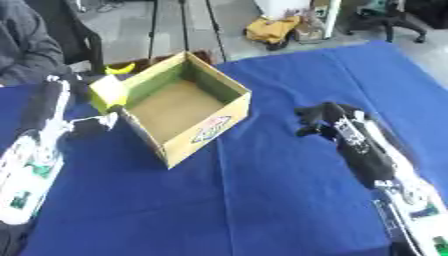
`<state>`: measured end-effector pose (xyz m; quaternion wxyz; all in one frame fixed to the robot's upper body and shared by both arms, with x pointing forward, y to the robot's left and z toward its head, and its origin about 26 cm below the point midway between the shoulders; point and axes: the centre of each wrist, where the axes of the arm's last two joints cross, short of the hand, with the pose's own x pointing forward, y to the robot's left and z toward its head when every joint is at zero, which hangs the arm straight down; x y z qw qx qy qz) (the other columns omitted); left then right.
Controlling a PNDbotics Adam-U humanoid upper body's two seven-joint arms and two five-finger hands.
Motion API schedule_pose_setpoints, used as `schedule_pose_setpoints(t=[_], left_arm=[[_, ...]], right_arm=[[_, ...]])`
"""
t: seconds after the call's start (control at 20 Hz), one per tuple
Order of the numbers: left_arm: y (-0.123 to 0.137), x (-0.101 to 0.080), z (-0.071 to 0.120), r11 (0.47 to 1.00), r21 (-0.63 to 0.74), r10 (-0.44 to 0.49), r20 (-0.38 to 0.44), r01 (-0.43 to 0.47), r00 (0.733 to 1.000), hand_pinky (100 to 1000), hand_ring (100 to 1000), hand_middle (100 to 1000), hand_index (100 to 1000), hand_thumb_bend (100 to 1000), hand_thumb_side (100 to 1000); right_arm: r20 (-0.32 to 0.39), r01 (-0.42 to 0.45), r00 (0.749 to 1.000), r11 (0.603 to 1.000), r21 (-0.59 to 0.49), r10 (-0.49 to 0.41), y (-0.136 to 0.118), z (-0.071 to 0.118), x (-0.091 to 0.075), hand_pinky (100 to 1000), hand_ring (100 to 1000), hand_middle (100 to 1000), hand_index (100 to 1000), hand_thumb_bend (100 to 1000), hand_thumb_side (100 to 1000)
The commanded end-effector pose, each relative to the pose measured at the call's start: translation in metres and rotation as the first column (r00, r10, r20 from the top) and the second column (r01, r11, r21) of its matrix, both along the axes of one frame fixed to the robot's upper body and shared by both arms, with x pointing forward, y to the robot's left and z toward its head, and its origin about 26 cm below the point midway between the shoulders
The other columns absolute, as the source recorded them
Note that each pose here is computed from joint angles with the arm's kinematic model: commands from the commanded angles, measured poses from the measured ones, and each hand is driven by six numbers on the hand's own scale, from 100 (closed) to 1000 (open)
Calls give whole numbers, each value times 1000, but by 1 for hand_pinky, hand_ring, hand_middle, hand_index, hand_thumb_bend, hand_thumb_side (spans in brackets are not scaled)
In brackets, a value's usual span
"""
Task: Pick up objects on the table and place them in the box.
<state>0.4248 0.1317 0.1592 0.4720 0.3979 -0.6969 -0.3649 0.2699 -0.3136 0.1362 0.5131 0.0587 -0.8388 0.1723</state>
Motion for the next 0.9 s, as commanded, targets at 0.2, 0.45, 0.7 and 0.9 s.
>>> schedule_pose_setpoints(t=[0.2,0.45,0.7,0.9], left_arm=[[-14,23,-11,996,93,5,-26,-2,1000,492,546,470,608,100,249],[-17,32,-22,988,154,10,-41,-4,999,521,580,513,660,175,289],[-19,32,-27,985,173,-14,-43,21,999,570,652,595,771,646,554],[-19,32,-26,984,176,-31,-27,35,999,588,688,626,779,746,652]], right_arm=[[37,-58,998,998,-29,59,6,12,1,650,836,560,568,203,703],[31,-84,996,996,-34,85,10,12,3,650,837,560,568,199,707],[34,-87,995,995,-40,89,11,12,3,651,837,559,567,197,708],[35,-88,995,995,-42,90,11,12,3,651,837,559,567,208,706]])
